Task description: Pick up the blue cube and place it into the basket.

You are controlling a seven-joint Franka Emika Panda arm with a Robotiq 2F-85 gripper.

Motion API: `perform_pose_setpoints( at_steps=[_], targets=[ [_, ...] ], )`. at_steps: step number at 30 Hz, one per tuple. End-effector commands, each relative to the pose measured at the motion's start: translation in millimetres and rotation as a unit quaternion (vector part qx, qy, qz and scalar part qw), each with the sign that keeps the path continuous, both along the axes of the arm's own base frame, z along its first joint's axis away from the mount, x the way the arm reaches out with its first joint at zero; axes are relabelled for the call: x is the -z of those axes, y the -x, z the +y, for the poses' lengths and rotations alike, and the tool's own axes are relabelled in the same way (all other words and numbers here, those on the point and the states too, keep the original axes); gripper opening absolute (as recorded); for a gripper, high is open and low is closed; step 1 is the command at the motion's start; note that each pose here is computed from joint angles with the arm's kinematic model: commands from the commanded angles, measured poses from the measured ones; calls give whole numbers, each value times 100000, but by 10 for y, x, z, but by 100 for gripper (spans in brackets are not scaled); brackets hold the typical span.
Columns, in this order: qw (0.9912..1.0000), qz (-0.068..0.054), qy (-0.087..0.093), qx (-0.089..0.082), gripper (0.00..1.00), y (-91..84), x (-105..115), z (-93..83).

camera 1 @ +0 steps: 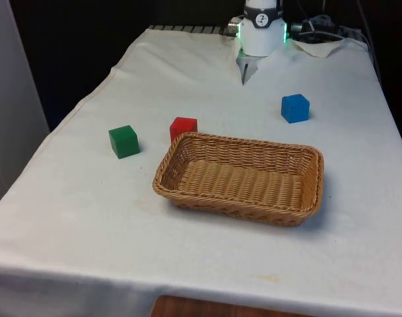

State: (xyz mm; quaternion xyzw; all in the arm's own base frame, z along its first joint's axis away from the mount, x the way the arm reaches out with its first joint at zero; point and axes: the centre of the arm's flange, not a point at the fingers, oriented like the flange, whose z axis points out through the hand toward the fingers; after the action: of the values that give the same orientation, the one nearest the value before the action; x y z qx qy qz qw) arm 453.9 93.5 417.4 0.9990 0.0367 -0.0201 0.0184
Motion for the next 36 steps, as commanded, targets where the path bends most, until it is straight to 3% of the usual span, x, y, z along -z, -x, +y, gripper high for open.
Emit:
perform_pose_setpoints(
  at_steps=[1, 6, 7, 8, 13, 15, 17, 24, 25, 26, 33, 34, 36],
  targets=[
    [99996, -715, 120, -573, 100, 34, 37, 27],
    [99978, -1155, 250, -1716, 100, 90, 189, 69],
    [99989, -474, 79, -1369, 100, 71, 178, 53],
    [99969, -1303, 294, -2094, 100, 109, 242, 81],
    [99941, -1396, 446, -3091, 100, 171, 374, 105],
    [99951, -855, 265, -2994, 100, 173, 393, 98],
    [99905, -1564, 707, -4017, 100, 214, 478, 111],
    [99802, -1928, 1362, -5829, 100, 293, 663, 116],
    [99830, -1427, 1095, -5550, 100, 292, 657, 105],
    [99790, -1988, 1441, -5994, 100, 302, 686, 112],
    [99652, -2675, 2398, -7526, 100, 380, 839, 102],
    [99692, -2160, 2067, -7252, 100, 373, 824, 96],
    [99614, -2910, 2602, -7858, 100, 400, 875, 104]
  ],
)
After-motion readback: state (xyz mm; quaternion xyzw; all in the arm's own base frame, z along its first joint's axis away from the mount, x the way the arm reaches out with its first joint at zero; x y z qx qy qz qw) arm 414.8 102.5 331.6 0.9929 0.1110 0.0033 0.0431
